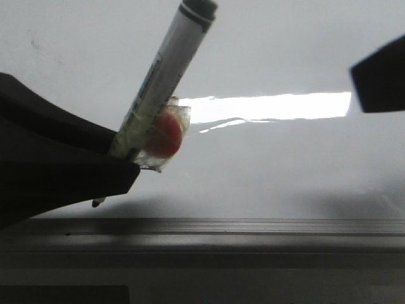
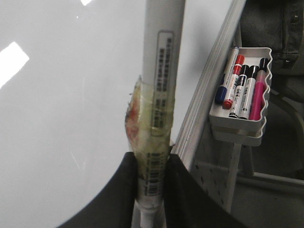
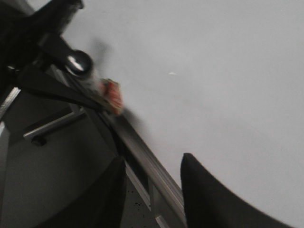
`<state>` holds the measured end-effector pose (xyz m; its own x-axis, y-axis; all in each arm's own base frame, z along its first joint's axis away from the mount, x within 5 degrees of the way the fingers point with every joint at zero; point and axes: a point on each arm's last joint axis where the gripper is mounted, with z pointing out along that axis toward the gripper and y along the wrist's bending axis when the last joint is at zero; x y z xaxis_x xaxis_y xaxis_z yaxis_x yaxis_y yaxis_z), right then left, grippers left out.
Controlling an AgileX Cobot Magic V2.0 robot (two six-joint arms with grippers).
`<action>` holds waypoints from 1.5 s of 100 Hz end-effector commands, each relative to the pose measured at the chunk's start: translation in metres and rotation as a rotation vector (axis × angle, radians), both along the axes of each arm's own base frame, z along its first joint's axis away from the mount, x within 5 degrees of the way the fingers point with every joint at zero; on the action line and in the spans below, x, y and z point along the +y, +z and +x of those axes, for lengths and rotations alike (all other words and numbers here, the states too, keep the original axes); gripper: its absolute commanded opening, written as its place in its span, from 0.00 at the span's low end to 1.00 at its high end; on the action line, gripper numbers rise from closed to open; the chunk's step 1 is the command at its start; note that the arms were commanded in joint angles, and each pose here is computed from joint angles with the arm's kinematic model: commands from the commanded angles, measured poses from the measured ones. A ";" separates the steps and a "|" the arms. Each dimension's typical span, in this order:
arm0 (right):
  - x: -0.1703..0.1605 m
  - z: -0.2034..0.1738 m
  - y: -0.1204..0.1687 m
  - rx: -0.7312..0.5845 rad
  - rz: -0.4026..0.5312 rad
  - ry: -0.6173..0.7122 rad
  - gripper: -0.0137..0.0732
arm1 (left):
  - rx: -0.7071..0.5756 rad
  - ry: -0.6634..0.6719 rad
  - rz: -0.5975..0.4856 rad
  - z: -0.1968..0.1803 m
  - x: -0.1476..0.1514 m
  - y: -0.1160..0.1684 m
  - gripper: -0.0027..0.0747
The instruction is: Write number 3 on whiteboard
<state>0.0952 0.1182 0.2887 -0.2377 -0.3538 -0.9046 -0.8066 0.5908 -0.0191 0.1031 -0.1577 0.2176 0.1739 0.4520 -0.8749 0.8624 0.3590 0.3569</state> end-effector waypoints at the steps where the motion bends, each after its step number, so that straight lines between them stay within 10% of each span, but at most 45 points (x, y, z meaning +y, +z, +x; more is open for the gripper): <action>1: 0.023 0.008 0.027 -0.113 0.034 0.064 0.53 | -0.077 -0.013 -0.087 0.003 -0.005 0.019 0.01; 51: 0.087 0.029 0.038 -0.095 -0.008 0.160 0.54 | -0.107 -0.031 -0.059 0.003 -0.005 0.018 0.01; 75: 0.089 0.028 0.029 -0.038 -0.075 0.179 0.09 | -0.100 -0.025 -0.064 0.003 -0.005 0.018 0.02; 105: 0.090 0.028 0.036 -0.043 -0.067 0.182 0.08 | 0.012 0.102 -0.172 0.006 0.003 0.026 0.64; 150: 0.066 0.064 0.099 -0.056 0.002 0.008 0.08 | 0.000 0.119 -0.188 -0.017 0.038 0.049 0.53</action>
